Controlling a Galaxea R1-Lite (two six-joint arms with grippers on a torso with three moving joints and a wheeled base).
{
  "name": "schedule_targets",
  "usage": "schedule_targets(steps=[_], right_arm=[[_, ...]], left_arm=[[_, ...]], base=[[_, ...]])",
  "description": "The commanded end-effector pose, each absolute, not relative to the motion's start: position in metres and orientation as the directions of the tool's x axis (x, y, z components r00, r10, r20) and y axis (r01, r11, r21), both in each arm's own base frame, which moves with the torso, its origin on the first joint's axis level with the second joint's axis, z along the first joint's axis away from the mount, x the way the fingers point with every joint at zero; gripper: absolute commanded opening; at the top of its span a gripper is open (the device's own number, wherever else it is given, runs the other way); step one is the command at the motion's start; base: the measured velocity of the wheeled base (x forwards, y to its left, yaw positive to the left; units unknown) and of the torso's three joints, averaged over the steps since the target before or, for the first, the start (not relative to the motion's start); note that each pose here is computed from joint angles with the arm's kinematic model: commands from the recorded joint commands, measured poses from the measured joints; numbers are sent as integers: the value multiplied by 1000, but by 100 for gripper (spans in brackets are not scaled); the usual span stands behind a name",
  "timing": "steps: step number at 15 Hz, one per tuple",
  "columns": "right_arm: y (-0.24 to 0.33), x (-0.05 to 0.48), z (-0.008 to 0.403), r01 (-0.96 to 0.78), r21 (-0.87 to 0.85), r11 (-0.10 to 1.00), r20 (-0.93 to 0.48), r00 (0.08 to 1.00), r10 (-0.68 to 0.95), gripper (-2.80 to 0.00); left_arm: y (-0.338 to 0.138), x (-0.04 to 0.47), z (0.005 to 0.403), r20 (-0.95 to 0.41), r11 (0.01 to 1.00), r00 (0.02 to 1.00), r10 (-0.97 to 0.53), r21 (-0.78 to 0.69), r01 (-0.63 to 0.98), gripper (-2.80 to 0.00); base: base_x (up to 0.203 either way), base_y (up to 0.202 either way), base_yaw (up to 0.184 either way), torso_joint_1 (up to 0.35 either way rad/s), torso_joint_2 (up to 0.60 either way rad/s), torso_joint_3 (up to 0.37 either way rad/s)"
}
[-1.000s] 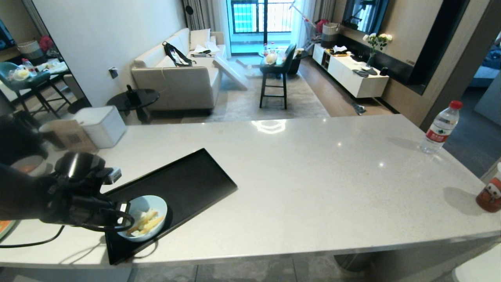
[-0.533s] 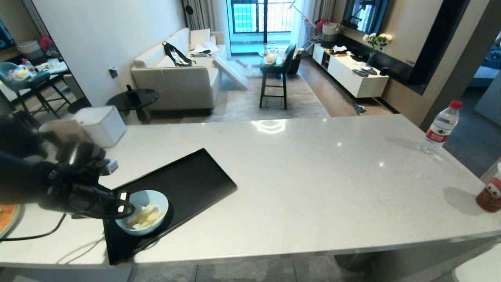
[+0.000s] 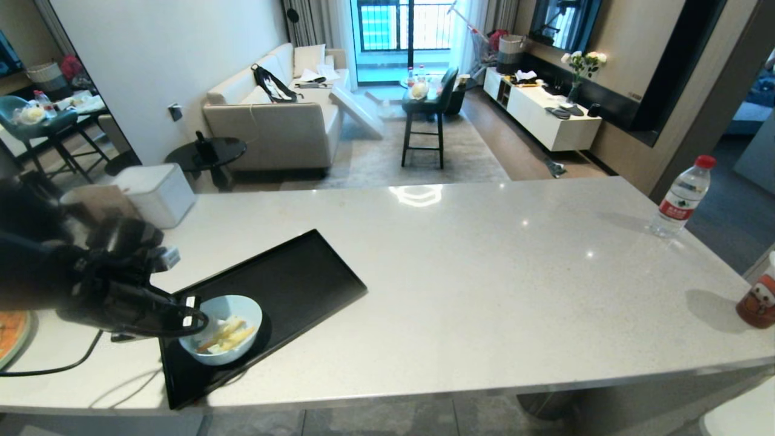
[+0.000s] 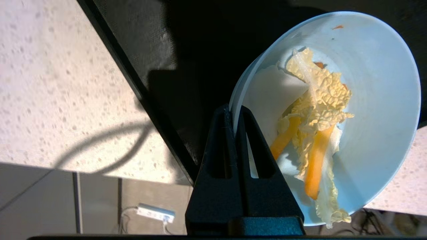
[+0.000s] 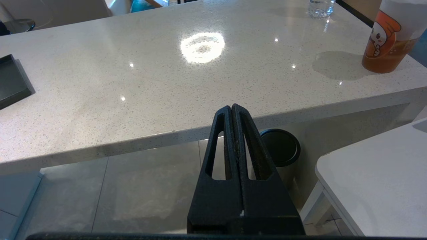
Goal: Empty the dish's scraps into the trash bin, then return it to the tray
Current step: Pick up the bowl with leftover food, then move the bowl over the trash can
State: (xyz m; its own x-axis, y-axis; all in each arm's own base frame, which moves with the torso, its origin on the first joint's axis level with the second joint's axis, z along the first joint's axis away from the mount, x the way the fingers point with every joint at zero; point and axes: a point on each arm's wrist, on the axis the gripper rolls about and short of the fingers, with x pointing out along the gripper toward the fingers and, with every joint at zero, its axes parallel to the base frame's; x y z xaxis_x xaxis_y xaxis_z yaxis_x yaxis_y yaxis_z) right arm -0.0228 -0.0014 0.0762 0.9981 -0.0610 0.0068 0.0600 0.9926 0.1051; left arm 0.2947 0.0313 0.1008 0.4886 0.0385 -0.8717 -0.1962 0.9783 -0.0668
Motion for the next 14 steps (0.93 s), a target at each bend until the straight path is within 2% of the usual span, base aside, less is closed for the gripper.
schedule_targets(steps=[1,4,8,14], right_arm=[[-1,-23,76,60,106,993,8,998,-61,-280],[-1,-23,76,60,106,993,8,998,-61,-280],[-1,-23,76,60,106,993,8,998,-61,-280],[-1,-23,76,60,106,993,8,998,-61,-280]], left_arm=[[32,297,114,-865,970,501,30,-95,-222,-280],[37,292,133,-865,953,502,-3,-154,-260,-280],[63,265,151,-871,922,491,24,-171,-348,-280],[94,206,158,-879,929,466,98,-88,-361,-280]], base=[[0,0,0,0,0,0],[0,0,0,0,0,0],[0,0,0,0,0,0],[0,0,0,0,0,0]])
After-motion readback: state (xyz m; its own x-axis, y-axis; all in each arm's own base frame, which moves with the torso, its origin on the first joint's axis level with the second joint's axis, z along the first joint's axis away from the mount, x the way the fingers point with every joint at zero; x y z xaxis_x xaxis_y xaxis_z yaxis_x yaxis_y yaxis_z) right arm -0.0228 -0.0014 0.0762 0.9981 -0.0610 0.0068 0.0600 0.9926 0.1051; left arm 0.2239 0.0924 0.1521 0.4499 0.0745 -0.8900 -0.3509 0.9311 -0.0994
